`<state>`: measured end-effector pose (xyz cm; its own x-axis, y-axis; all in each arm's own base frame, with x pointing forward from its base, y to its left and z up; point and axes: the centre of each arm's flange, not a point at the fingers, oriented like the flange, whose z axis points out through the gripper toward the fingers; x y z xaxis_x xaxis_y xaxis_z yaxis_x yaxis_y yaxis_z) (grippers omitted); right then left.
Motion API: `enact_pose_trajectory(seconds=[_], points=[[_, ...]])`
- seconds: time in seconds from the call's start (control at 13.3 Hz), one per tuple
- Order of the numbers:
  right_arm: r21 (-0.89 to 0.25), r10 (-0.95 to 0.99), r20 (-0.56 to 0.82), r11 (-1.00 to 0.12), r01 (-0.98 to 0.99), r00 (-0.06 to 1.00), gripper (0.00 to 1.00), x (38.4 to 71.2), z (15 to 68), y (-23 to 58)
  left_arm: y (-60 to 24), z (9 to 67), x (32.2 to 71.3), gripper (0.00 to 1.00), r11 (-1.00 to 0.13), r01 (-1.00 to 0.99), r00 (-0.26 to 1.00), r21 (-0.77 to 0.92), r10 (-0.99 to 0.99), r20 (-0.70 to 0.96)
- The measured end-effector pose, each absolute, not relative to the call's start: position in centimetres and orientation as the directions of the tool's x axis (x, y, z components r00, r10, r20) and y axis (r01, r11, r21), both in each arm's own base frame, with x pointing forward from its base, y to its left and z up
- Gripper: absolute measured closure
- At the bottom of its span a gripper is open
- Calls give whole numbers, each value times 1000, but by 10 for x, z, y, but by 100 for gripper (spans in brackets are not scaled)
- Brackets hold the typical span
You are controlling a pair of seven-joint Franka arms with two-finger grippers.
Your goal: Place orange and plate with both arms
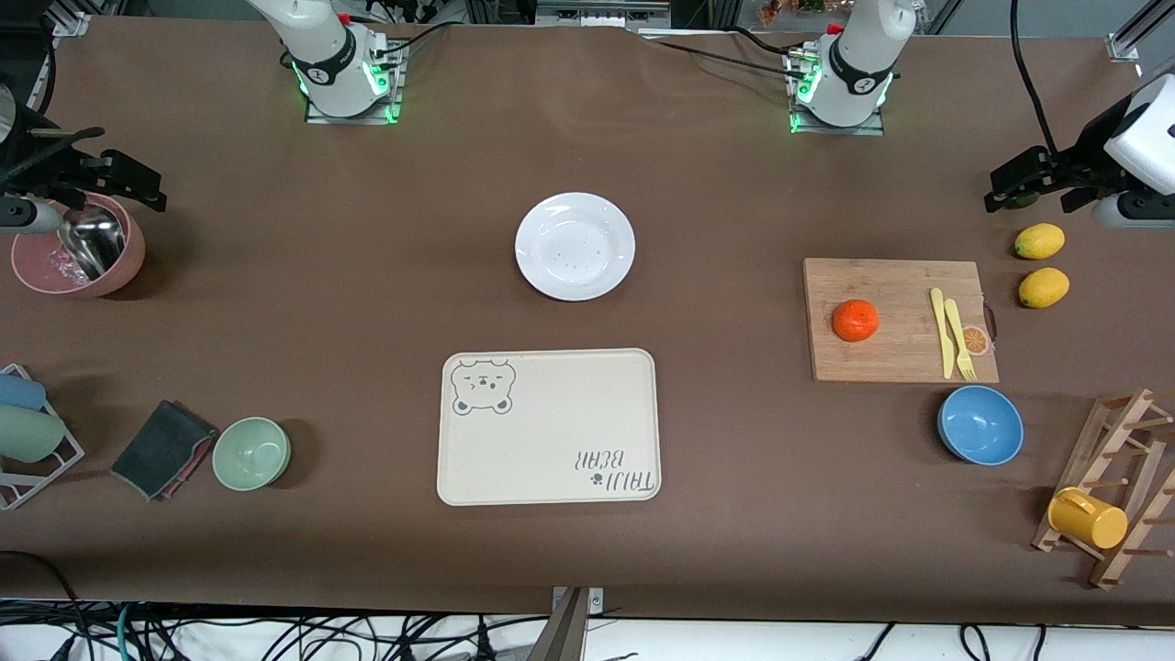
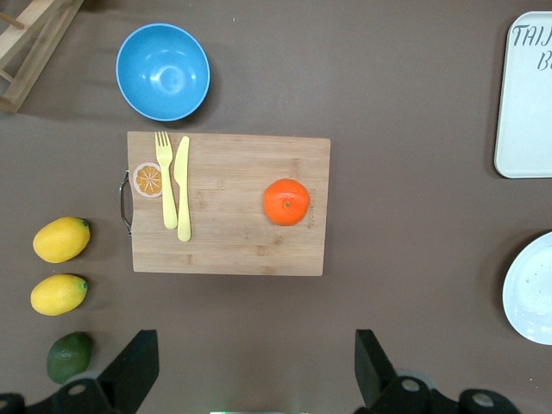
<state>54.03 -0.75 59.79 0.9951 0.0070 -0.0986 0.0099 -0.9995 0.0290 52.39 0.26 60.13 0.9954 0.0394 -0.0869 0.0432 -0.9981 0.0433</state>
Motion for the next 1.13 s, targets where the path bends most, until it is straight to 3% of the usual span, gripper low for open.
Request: enact_pose_trajectory(seconds=[1.13], points=[[29,8,-99,-1000,11,995,0,540,598,-7,-5,601,526,0,-999,29,996,42,25,-88]])
